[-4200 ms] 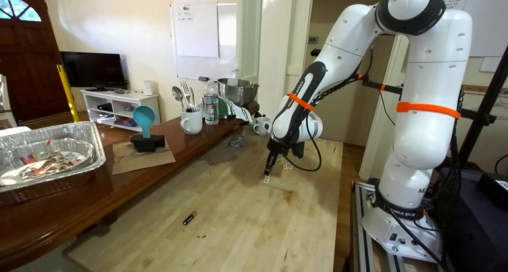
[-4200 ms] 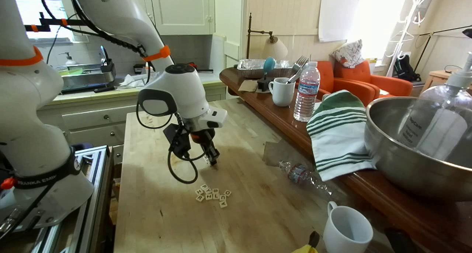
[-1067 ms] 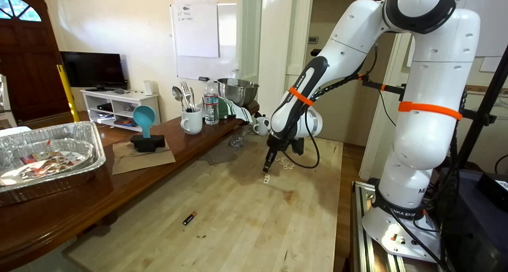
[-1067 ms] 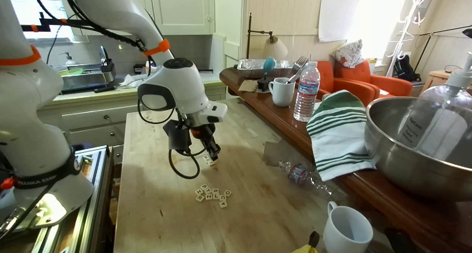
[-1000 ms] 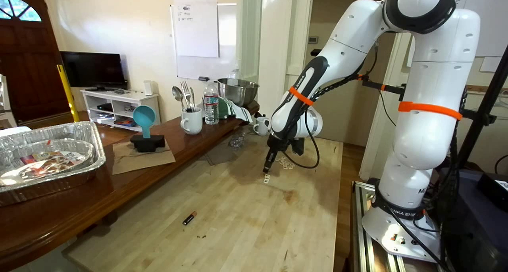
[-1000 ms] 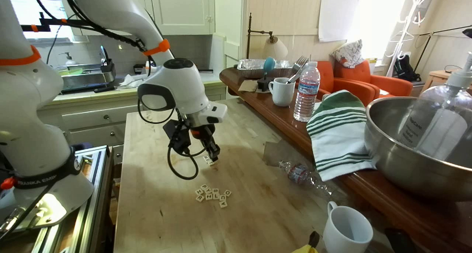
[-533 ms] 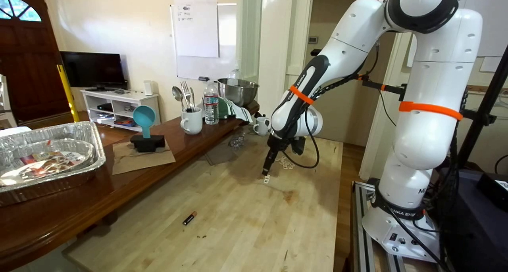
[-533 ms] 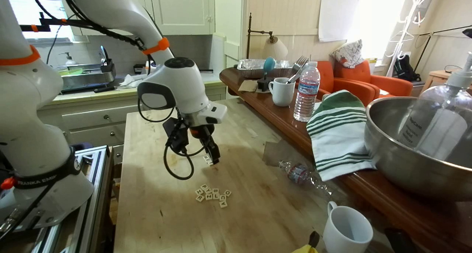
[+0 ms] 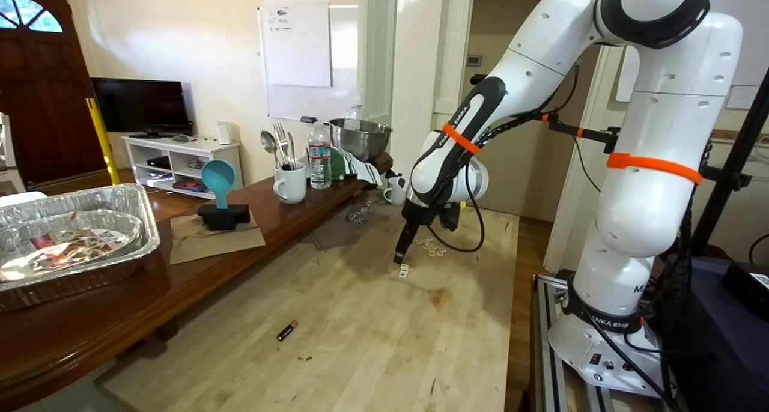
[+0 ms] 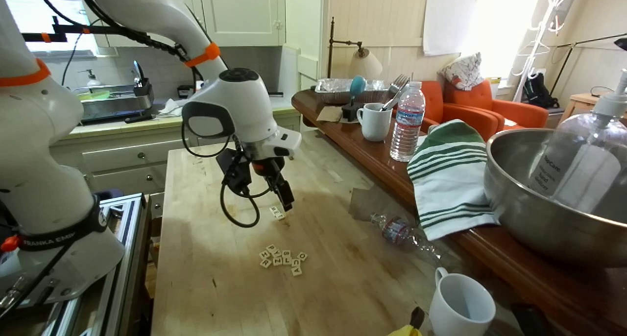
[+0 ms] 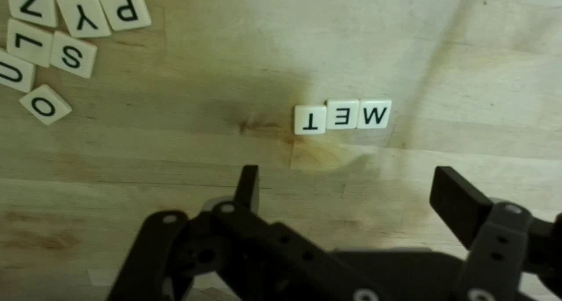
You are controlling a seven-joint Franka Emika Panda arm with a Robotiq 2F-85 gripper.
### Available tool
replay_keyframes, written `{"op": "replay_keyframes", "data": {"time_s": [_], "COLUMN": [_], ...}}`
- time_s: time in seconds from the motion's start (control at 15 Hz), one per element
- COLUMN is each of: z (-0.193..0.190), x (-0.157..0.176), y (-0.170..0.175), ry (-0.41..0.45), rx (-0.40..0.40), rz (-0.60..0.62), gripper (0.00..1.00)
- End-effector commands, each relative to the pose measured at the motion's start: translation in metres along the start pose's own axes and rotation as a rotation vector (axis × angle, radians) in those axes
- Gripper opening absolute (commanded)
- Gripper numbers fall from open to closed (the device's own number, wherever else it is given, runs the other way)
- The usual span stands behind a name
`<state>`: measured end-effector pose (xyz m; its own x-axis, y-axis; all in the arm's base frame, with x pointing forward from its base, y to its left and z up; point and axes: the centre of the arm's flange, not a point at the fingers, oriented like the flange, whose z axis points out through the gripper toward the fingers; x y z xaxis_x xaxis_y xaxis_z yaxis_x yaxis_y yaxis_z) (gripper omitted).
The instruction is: Spell the word 'Met'.
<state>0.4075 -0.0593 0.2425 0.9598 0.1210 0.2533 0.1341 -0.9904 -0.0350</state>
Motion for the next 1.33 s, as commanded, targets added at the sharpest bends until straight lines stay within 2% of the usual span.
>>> {"op": "replay_keyframes", "data": {"time_s": [0.0, 0.8, 0.87, 1.27], "z": [-0.031, -0.058, -0.034, -0.042], "x": [-0.033, -0.03, 0.017, 0.019], "y": [-0.028, -0.042, -0.022, -0.024], "ry": [-0.021, -0.046, -0.029, -0.029], "rx": [0.001, -0.028, -0.021, -0.025], "rz": [-0.01, -0.043, -0.048, -0.048], "gripper": [1.0, 1.0, 1.0, 1.0]}}
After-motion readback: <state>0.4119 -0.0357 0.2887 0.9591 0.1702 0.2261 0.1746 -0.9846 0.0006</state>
